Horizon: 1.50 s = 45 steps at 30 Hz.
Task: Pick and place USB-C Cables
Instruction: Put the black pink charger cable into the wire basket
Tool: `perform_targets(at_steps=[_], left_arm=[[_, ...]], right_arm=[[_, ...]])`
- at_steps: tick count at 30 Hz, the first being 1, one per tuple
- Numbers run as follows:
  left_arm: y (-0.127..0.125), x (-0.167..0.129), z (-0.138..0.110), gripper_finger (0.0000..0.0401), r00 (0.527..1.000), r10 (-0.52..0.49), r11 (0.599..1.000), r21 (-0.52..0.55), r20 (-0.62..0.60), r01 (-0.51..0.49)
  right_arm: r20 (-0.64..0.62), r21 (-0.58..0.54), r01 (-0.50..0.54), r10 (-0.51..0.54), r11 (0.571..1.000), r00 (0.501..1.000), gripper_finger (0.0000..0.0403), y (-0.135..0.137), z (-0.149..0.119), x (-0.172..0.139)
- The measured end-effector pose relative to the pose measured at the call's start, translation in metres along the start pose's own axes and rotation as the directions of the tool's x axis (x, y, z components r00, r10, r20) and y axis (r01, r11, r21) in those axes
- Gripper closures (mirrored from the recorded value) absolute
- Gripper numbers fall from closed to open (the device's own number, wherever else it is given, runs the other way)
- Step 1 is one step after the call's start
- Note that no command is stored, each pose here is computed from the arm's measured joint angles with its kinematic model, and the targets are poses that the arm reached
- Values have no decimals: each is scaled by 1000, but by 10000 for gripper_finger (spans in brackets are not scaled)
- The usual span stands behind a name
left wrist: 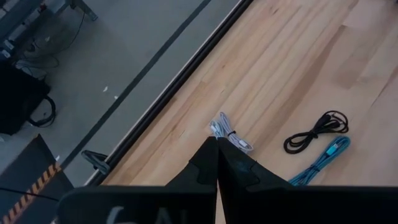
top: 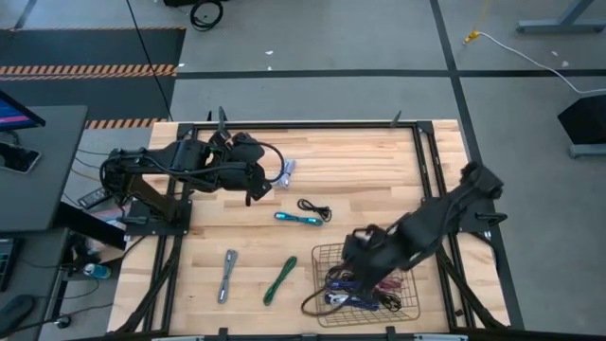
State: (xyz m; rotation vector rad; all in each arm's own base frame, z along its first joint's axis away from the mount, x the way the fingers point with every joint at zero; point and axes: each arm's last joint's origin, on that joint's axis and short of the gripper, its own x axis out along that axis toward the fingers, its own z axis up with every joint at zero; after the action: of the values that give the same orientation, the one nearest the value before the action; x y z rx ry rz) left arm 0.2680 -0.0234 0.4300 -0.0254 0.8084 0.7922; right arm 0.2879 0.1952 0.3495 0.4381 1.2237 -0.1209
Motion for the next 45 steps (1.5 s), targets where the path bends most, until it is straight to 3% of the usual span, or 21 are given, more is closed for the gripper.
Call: perform_targets(at_steps=[4, 9, 16, 25, 34, 41, 45], left_arm=[[0, 0, 0, 396, 1000, -2, 999, 47, 3, 2], [-1, 0, 0, 397, 999, -36, 996, 82, -17, 37], [-2, 0, 0, 397, 999, -40, 996, 83, -20, 42], [-3, 0, -1, 397, 994, -93, 993, 68, -50, 96], [-4, 0, -1, 397, 991, -115, 991, 67, -64, 119], [-4, 0, -1, 397, 991, -115, 991, 66, -64, 120], [-4, 0, -1, 397, 991, -116, 991, 65, -64, 120]], right_arm=[[-55, -30, 56, -57, 998, 997, 385, 9, 0, 32], [-136, -38, 54, -59, 998, 989, 385, 18, 1, 64], [-154, -94, -66, 51, 993, 987, 385, 34, 7, 94], [-233, -132, -119, 86, 984, 969, 385, 30, -9, 117], [-252, -177, -143, 96, 974, 963, 385, 16, -19, 150], [-325, -215, -114, 39, 970, 945, 385, -12, -29, 177], [-317, -211, -145, 73, 967, 945, 385, -27, -27, 193]])
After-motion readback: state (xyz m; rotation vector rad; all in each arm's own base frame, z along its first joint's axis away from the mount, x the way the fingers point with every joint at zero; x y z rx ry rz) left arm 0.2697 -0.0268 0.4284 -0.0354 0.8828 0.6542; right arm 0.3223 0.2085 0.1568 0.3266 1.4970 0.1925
